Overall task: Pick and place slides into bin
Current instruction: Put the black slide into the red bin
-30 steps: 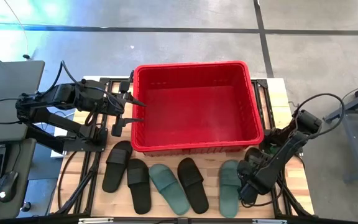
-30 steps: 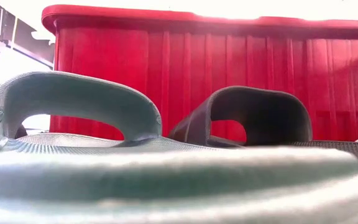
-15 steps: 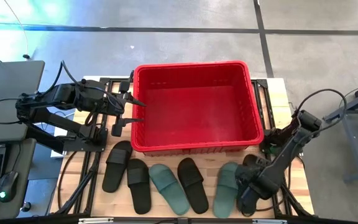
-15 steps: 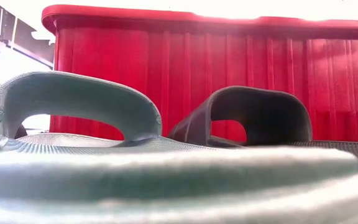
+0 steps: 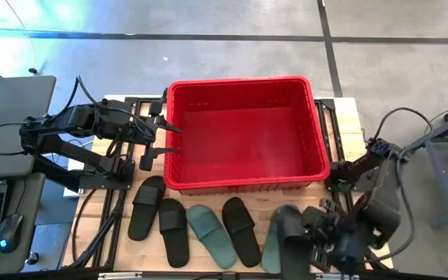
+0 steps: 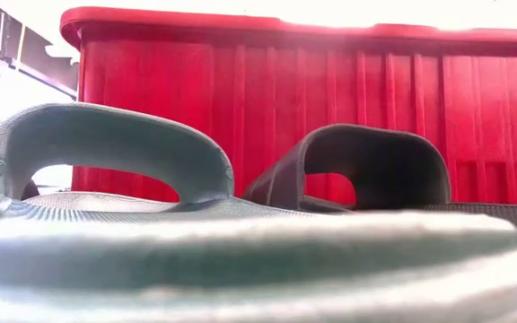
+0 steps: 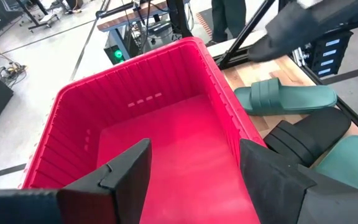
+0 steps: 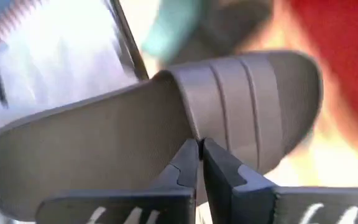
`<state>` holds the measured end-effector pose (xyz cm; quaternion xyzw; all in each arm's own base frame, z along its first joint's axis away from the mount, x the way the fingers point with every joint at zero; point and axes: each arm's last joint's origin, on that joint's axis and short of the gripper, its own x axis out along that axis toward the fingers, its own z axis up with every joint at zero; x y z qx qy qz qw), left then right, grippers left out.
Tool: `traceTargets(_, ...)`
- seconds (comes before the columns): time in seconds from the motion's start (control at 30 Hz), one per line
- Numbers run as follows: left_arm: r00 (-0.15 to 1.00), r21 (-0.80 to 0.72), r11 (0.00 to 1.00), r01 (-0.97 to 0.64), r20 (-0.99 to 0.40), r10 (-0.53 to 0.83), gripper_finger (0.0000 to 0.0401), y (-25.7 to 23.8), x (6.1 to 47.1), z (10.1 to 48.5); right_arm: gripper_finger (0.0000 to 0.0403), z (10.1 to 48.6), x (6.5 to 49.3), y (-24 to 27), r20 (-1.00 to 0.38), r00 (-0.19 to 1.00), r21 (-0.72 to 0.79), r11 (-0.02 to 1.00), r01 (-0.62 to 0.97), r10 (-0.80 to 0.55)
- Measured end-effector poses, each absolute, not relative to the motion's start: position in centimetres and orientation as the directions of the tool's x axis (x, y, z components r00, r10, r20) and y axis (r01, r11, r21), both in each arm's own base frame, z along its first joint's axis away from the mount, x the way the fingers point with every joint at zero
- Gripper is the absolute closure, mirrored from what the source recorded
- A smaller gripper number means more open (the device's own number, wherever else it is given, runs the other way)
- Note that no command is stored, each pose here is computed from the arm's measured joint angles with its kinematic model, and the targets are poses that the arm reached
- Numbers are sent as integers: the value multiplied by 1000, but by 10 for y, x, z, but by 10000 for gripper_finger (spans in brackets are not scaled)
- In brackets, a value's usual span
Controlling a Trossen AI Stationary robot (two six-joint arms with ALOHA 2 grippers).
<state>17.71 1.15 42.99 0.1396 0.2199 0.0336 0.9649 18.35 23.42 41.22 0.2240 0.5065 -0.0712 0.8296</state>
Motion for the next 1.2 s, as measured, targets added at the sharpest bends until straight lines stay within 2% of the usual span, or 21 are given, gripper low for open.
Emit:
traceTargets(0.17, 901, 285, 959, -3, -415, 126, 174, 12, 177, 430, 402, 454, 185, 217, -688, 725, 211, 953, 219, -14)
traceTargets(0.33, 901, 283, 959, -4, -415, 126, 174, 11, 177, 430, 401, 483, 188, 184, -490, 829, -73, 960, 271, -271)
traceTargets(0.43, 901, 282, 959, -4, -415, 126, 174, 11, 177, 430, 401, 494, 194, 163, -398, 826, -290, 909, 299, -399)
traceTargets(0.53, 901, 282, 959, -4, -415, 125, 174, 11, 177, 430, 402, 498, 204, 139, -378, 786, -442, 841, 311, -489)
traceTargets(0.73, 903, 258, 966, -3, -415, 114, 174, 11, 177, 430, 402, 495, 225, 73, -414, 629, -497, 742, 450, -658)
traceTargets(0.93, 908, 232, 972, 48, -417, 54, 174, 9, 177, 430, 403, 474, 230, 25, -609, 512, -406, 793, 454, -605)
traceTargets(1.03, 907, 230, 972, 52, -417, 50, 174, 9, 177, 430, 400, 463, 234, 19, -729, 497, -272, 865, 422, -471)
traceTargets(1.2, 907, 256, 965, 62, -417, 52, 174, 9, 177, 430, 374, 444, 241, 23, -867, 460, -83, 965, 248, -193)
